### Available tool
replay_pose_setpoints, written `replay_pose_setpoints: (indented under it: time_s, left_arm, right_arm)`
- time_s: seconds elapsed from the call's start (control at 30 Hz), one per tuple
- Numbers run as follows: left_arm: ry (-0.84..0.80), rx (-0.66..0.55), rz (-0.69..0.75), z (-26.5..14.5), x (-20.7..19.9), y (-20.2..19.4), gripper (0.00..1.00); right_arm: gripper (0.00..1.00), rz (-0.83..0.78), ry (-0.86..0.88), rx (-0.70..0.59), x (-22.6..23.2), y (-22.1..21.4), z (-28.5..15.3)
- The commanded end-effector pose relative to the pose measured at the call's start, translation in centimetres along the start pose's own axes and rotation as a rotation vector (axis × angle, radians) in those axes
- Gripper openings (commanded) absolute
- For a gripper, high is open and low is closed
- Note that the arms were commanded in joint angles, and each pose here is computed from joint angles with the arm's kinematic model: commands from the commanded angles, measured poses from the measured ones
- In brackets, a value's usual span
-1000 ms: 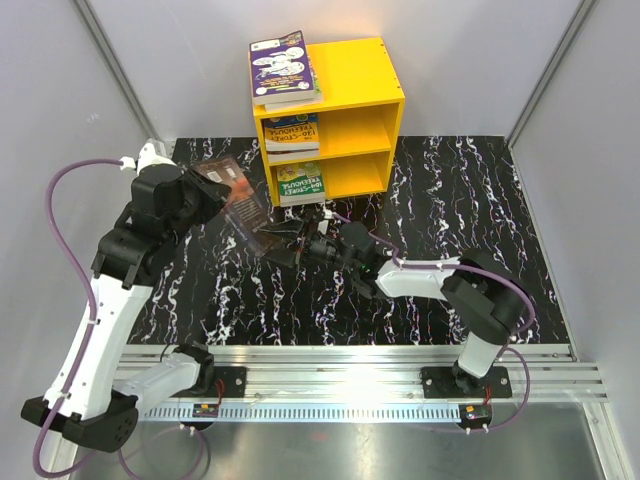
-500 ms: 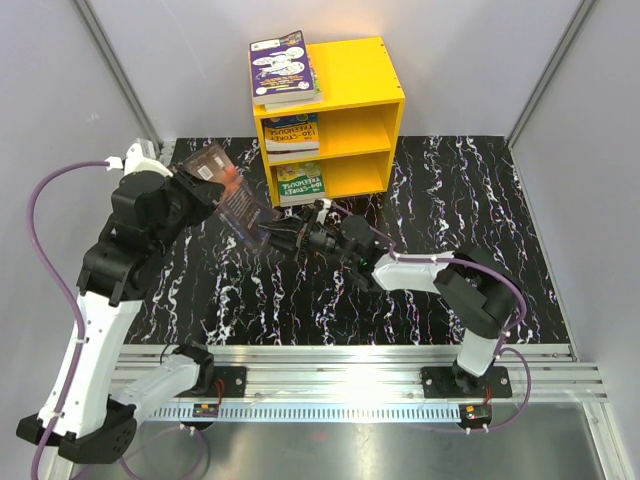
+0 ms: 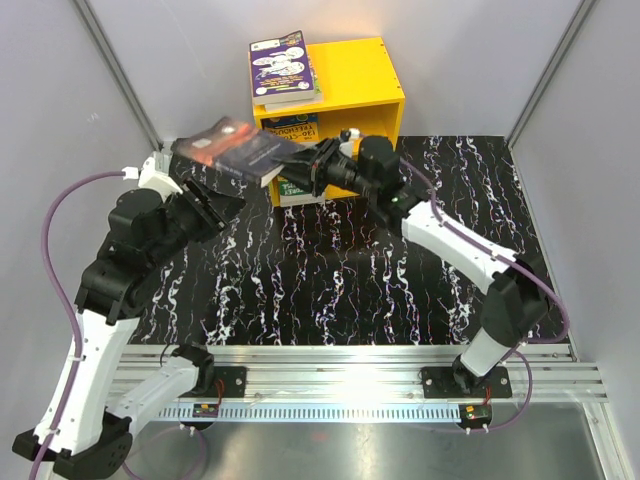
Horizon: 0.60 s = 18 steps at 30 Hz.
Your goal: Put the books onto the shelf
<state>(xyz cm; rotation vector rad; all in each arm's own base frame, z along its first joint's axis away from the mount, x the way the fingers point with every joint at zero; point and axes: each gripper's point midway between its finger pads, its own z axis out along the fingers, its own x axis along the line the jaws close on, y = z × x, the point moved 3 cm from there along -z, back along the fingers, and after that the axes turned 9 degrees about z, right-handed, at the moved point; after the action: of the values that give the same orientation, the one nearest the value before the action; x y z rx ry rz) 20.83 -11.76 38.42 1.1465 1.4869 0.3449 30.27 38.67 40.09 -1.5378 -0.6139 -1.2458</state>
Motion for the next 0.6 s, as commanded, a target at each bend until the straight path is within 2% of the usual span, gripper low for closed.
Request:
replay_pose_setpoints:
  time_s: [0.0, 0.13, 0.2, 0.37, 0.4, 0.57]
  left_arm:
    - [-0.051, 0.008, 0.021, -0.4, -0.6, -0.3, 0.52]
    - [-0.036, -0.002, 0.009, -0.7, -0.2, -0.4, 0.53]
    - [-0.032, -0.017, 0.005, -1.3, -0.2, -0.2, 0.62]
    - [-0.017, -0.033, -0.014, -2.4, 0.3, -0.6, 0.73]
    - [-0.015, -0.027, -0.021, -2.6, 0.6, -1.0, 0.78]
    - [-0.019, 0.015, -0.075, -3.3, 1.0, -2.6, 0.8]
  right_arm:
    - [0.0, -0.229, 0.24, 0.104, 10.8, -6.9, -4.3]
    - [0.0, -0.293, 0.253, 0.127, 12.9, -8.6, -4.9]
    - [0.0, -0.33, 0.263, 0.131, 14.2, -9.5, -5.4]
    - [0.0, -0.485, 0.263, 0.105, 17.4, -10.8, -5.5]
    - [0.0, -0.511, 0.264, 0.082, 18.1, -10.2, -5.5]
    - [0.0, -0.654, 0.258, -0.061, 20.6, -6.4, -4.2]
